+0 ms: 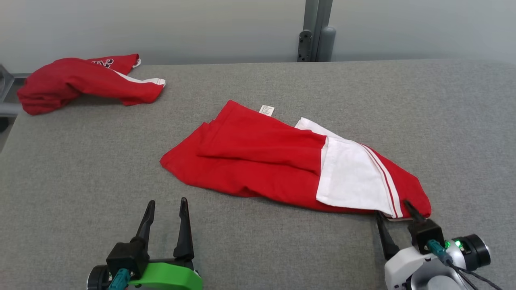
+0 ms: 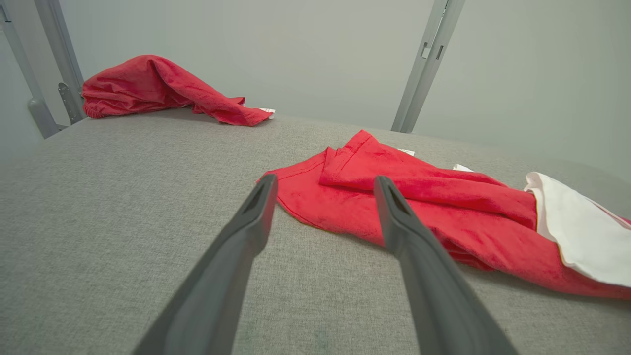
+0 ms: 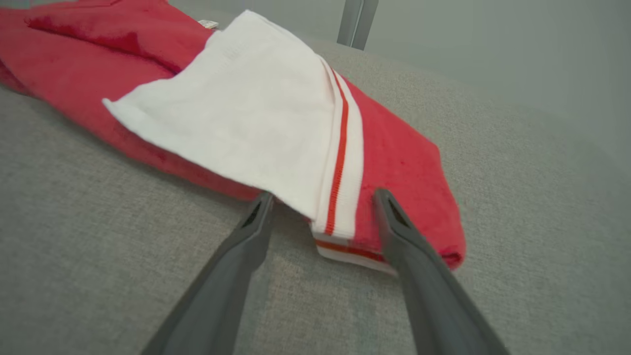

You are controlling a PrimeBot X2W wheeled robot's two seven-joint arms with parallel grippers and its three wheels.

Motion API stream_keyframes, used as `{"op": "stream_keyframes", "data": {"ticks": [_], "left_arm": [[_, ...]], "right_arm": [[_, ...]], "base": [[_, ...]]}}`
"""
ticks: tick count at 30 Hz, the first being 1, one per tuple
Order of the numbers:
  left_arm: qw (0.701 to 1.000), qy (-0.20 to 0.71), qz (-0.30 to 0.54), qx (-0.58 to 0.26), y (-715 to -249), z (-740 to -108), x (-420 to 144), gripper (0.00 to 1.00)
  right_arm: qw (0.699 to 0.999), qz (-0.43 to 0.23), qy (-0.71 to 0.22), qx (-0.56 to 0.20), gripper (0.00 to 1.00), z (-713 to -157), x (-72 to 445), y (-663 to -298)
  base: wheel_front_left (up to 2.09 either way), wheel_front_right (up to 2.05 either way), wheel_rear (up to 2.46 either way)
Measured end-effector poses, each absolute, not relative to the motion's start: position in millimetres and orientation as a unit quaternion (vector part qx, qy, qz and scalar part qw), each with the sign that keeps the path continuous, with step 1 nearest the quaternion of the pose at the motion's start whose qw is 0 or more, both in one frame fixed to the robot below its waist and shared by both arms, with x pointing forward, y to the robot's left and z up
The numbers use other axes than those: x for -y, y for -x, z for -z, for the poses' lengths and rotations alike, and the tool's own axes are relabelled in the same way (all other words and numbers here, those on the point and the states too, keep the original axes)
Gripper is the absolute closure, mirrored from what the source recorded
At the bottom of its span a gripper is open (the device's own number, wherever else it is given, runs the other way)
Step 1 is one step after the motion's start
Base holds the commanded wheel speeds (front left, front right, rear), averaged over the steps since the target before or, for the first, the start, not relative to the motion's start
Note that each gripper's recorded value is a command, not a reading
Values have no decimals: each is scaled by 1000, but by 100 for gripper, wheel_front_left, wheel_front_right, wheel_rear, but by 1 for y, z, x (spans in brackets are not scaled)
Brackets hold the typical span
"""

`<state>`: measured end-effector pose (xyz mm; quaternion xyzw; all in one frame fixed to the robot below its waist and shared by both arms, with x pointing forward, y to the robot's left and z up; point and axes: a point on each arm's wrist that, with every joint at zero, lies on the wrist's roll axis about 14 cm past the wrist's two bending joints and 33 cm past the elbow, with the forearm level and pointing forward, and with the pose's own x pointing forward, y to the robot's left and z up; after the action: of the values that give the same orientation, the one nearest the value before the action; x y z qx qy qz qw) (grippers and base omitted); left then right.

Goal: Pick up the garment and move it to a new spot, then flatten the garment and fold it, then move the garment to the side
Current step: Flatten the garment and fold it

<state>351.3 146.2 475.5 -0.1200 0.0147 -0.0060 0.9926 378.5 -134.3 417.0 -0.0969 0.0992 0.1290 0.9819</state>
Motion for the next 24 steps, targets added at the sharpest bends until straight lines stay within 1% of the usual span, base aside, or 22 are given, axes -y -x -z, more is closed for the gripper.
{"op": "stream_keyframes", "data": {"ticks": [2,7,8,10,11,12,13,15,18,20,21,22,24], "left_arm": [[993,120,2,-16,-352,-474,-148,0],[993,120,-2,-21,-353,-471,-150,0],[992,121,-2,-21,-354,-471,-150,0],[992,121,-2,-22,-355,-471,-150,0],[992,121,-2,-22,-355,-471,-150,0],[992,121,-2,-22,-356,-471,-150,0],[992,121,-2,-22,-357,-471,-149,0],[992,121,-1,-22,-358,-471,-149,0],[992,120,-2,-23,-360,-470,-150,0],[992,120,-3,-23,-360,-470,-150,0],[992,120,-3,-23,-361,-470,-150,0],[992,120,-3,-22,-361,-470,-150,0],[992,120,-3,-22,-361,-471,-150,0]], "right_arm": [[984,-129,93,-85,0,-425,132,-387],[985,-124,89,-79,0,-428,134,-392],[985,-123,88,-77,5,-430,134,-394],[985,-125,90,-74,33,-431,133,-397],[984,-129,93,-78,43,-429,131,-397],[983,-133,97,-84,49,-425,129,-396],[981,-138,101,-92,49,-420,127,-395],[978,-150,106,-99,52,-415,121,-396],[976,-157,110,-99,63,-414,116,-401],[976,-159,113,-101,83,-413,116,-403],[975,-160,113,-103,89,-412,115,-403],[974,-162,114,-108,100,-409,114,-402],[973,-166,114,-112,100,-406,112,-402]], "base": [[0,0,0],[0,0,0],[0,0,0],[0,0,0],[0,0,0],[0,0,0],[0,0,0],[0,0,0],[0,0,0],[0,0,0],[0,0,0],[0,0,0],[0,0,0]]}}
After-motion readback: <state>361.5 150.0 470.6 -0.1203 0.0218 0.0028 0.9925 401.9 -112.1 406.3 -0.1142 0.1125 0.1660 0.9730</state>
